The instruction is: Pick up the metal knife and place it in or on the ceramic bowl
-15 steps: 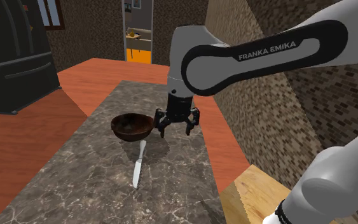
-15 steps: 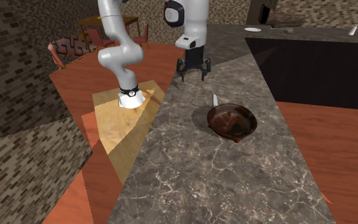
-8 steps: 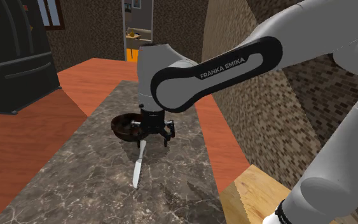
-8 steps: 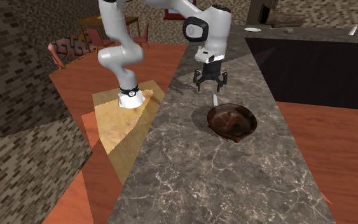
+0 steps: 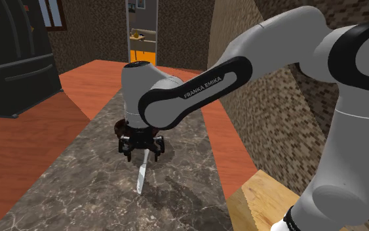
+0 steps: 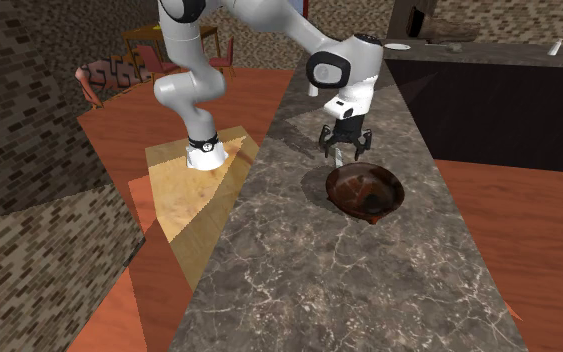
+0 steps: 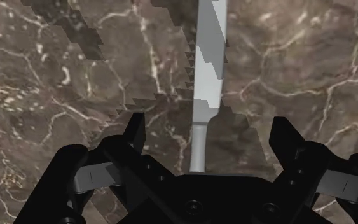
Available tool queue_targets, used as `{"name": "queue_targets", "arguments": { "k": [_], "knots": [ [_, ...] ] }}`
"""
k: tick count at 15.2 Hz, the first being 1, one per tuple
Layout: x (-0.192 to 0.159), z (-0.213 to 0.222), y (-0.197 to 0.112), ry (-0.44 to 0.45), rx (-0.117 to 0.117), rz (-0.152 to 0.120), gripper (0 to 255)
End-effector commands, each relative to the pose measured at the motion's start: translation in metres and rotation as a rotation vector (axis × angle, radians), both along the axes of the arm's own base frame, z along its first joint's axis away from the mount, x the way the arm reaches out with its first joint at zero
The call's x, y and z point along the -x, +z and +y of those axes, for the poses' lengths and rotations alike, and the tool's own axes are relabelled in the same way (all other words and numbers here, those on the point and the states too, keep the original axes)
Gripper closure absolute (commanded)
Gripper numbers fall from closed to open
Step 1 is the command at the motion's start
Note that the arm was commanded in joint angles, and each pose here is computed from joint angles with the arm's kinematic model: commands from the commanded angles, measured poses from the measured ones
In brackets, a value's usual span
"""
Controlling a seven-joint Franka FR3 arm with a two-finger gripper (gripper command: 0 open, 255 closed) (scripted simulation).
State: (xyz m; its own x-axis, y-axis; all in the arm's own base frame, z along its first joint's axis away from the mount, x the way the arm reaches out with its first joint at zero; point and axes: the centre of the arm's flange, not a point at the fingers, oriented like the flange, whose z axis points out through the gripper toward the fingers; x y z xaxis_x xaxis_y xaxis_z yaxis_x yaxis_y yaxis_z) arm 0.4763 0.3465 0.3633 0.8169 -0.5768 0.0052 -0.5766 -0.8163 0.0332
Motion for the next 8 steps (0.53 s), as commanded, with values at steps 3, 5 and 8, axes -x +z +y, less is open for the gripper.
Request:
{"name": "queue_targets", "arguments": {
  "k": [3, 5, 8],
  "knots": [
    [-0.001, 0.001, -0.02, -0.001, 0.0, 0.0, 0],
    [-0.001, 0.001, -0.023, -0.001, 0.0, 0.0, 0],
    [-0.001, 0.001, -0.023, -0.001, 0.0, 0.0, 0]
  ]
}}
